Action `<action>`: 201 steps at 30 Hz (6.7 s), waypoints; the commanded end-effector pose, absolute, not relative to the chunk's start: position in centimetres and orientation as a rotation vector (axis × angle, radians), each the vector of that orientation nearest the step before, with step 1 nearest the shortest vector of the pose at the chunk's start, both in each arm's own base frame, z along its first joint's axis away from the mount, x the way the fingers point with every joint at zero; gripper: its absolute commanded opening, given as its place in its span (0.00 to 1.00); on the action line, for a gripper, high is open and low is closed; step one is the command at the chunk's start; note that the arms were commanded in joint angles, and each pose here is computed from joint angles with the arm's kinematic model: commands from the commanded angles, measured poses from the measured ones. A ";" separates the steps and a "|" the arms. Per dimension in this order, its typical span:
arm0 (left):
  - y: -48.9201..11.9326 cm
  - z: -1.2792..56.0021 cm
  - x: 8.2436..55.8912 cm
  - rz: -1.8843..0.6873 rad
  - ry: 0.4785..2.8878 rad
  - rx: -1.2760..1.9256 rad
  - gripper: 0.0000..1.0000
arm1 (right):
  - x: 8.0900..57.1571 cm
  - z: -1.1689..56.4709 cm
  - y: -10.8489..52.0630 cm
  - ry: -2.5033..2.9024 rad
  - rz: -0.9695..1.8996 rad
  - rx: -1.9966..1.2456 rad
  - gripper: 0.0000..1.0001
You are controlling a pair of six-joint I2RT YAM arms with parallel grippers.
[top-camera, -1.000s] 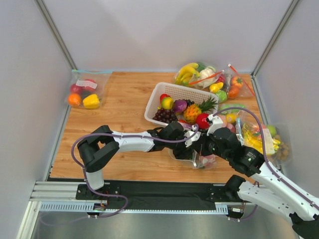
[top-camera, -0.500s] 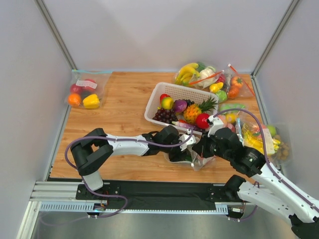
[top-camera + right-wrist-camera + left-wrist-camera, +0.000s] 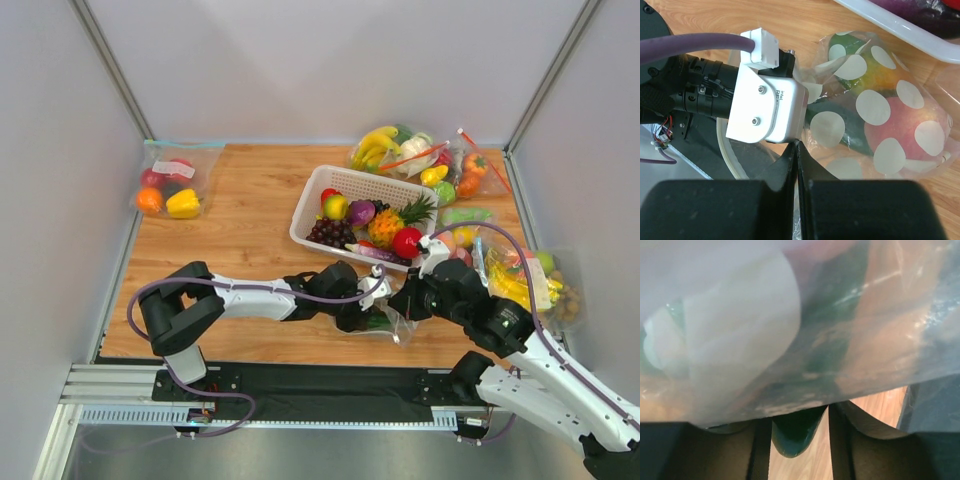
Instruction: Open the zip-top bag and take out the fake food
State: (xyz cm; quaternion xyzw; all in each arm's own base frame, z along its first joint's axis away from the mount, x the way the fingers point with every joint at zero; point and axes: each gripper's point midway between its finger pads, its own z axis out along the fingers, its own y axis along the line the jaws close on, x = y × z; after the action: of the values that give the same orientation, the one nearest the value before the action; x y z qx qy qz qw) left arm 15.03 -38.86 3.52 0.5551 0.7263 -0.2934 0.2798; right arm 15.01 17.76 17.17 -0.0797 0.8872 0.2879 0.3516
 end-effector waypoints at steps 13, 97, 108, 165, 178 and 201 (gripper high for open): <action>-38.0 8.2 11.6 -0.854 1.947 1.489 0.19 | 17.9 21.7 18.3 2.098 0.770 -0.163 0.00; -28.0 25.8 39.8 -0.551 1.948 0.676 0.19 | 17.3 19.3 18.4 2.195 0.736 -0.202 0.00; -28.2 21.7 47.4 -0.458 2.048 0.525 0.19 | 17.2 19.3 19.1 2.205 0.763 -0.224 0.00; -32.7 28.3 21.1 -0.719 1.746 0.904 0.75 | 18.1 20.8 17.6 2.160 0.694 -0.137 0.00; -37.2 24.3 15.3 -0.926 1.758 1.018 0.74 | 17.9 21.6 17.2 2.140 0.711 -0.099 0.00; -48.1 15.0 15.2 -0.977 1.819 1.140 0.77 | 17.2 21.0 13.0 2.143 0.561 0.050 0.00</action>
State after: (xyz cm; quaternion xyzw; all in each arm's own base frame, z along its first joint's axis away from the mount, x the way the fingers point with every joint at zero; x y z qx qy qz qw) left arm 14.63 -45.20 12.33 0.4656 0.7381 -0.3418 0.3488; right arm 16.91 13.75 20.44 -0.0045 0.8707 0.2321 0.4336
